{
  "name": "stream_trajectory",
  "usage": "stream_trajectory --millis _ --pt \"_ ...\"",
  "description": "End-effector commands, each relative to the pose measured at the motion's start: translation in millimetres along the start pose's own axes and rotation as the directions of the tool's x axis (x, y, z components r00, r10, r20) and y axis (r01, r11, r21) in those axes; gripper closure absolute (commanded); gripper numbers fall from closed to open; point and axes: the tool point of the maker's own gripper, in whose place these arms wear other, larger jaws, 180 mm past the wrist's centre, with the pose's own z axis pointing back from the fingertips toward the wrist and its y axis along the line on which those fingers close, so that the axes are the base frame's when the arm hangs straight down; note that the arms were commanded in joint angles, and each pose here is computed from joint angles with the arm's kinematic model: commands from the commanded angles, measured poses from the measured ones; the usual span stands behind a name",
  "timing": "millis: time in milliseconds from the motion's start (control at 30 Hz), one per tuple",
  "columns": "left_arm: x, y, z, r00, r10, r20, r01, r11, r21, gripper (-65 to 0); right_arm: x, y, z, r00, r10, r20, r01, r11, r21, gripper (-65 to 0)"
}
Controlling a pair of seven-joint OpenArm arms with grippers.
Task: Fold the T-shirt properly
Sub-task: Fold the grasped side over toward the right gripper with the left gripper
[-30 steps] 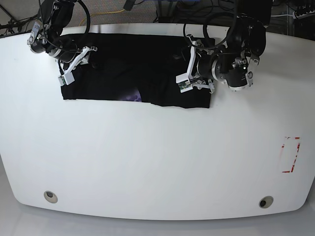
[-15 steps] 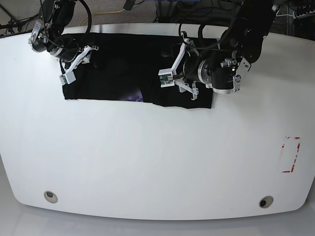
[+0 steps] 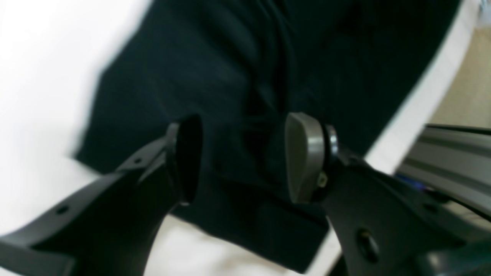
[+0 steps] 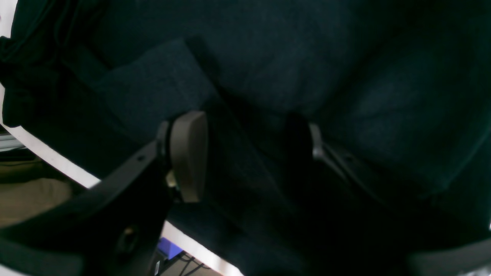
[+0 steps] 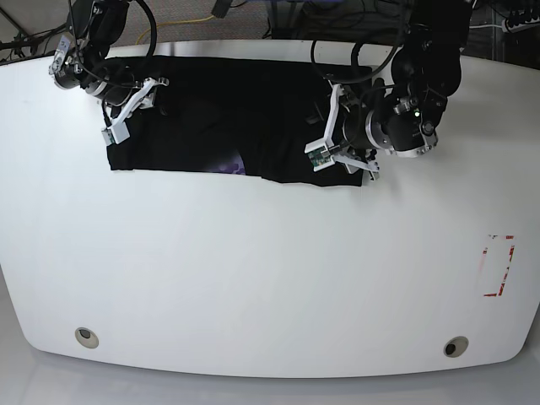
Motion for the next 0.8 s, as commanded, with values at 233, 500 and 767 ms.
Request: stream_trajectory --millis 233,500,767 --pt "-12 -9 -13 0.999 0.047 -0.013 -0.047 0.998 -0.05 -30.8 -4 -4 3 1.0 0.008 -0.025 -0.008 1.0 -0.021 -31.4" --pt "-10 -15 -15 0.998 0.058 0.014 -0.057 0.996 -0.065 -2.8 -7 5 -3 1.0 -0.015 -0.016 0.015 1.0 0.0 -31.4" --pt "13 -37 -14 0.998 -0.013 0.062 0.019 0.995 -0.103 -2.5 -8 5 -3 1.0 -0.015 -0.019 0.015 1.0 0.0 -31.4"
